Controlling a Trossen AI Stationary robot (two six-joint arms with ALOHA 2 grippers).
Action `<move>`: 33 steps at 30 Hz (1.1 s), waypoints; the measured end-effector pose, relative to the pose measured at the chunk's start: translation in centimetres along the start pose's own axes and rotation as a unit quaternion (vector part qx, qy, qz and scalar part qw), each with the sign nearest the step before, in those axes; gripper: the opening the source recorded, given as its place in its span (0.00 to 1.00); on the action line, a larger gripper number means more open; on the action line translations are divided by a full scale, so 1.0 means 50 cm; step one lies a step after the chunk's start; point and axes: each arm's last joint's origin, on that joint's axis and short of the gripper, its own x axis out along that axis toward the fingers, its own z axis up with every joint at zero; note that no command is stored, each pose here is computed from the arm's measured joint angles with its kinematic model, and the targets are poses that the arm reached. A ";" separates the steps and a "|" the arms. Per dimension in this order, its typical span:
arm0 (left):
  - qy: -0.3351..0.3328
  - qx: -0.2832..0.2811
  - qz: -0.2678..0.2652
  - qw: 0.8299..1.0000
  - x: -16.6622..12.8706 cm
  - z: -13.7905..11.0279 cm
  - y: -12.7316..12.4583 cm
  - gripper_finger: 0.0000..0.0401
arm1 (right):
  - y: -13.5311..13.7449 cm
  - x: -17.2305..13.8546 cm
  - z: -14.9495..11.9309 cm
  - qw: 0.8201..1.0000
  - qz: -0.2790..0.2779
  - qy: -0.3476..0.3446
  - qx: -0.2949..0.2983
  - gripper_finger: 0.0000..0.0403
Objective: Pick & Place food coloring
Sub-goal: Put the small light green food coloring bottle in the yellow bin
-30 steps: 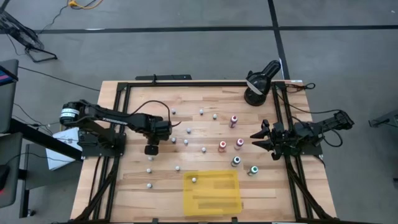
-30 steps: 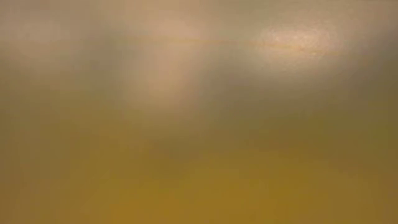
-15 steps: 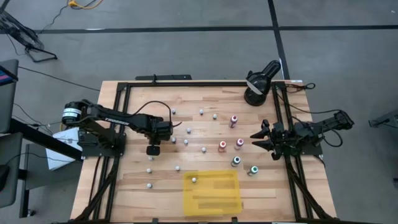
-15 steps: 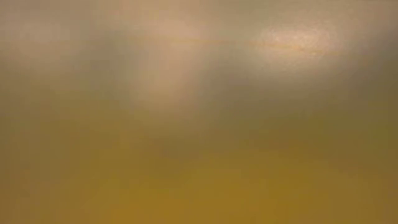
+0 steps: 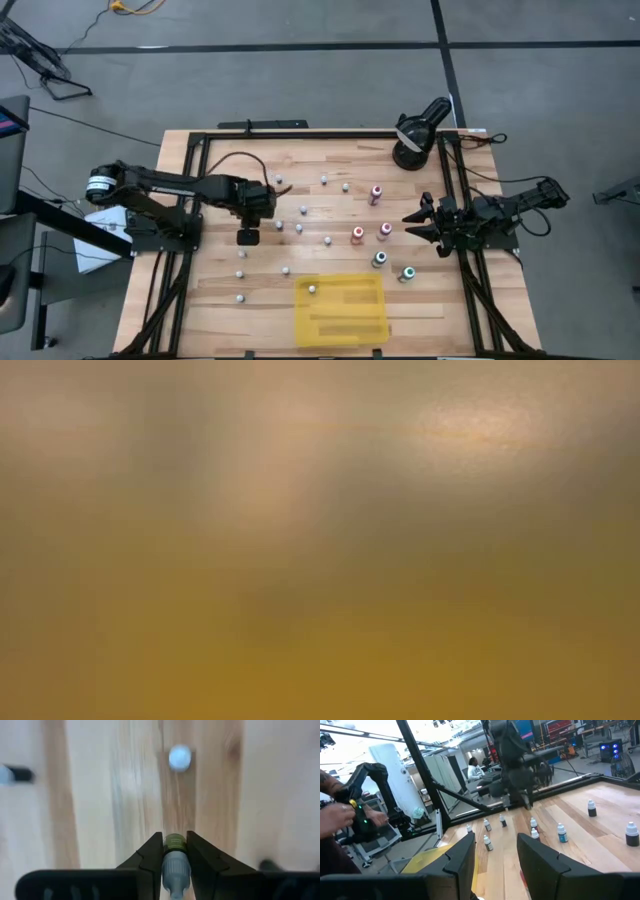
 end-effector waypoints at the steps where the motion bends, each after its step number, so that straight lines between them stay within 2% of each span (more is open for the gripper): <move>1: -0.014 -0.001 -0.004 1.000 -0.015 0.003 0.000 0.15 | 0.000 0.000 0.000 1.000 0.000 0.000 0.000 0.34; 4: -0.055 0.004 -0.018 0.998 -0.058 0.008 -0.003 0.17 | 0.000 0.000 0.000 1.000 0.000 0.000 0.000 0.34; 9: -0.100 0.053 -0.030 0.993 -0.107 -0.002 -0.018 0.16 | 0.000 0.000 0.000 1.000 0.000 0.000 0.000 0.34; 15: -0.109 0.109 -0.038 0.987 -0.125 -0.013 -0.047 0.16 | 0.000 0.000 0.000 1.000 0.000 0.000 0.000 0.34; 20: -0.111 0.133 -0.051 0.984 -0.121 -0.001 -0.084 0.16 | 0.000 0.000 0.000 1.000 0.000 0.000 0.000 0.34; 26: -0.098 0.123 -0.047 0.986 -0.128 0.061 -0.126 0.16 | 0.000 0.000 0.000 1.000 0.000 0.000 0.000 0.34; 33: -0.098 0.158 -0.049 0.981 -0.132 0.175 -0.200 0.16 | 0.000 0.000 0.000 1.000 0.000 0.000 0.000 0.34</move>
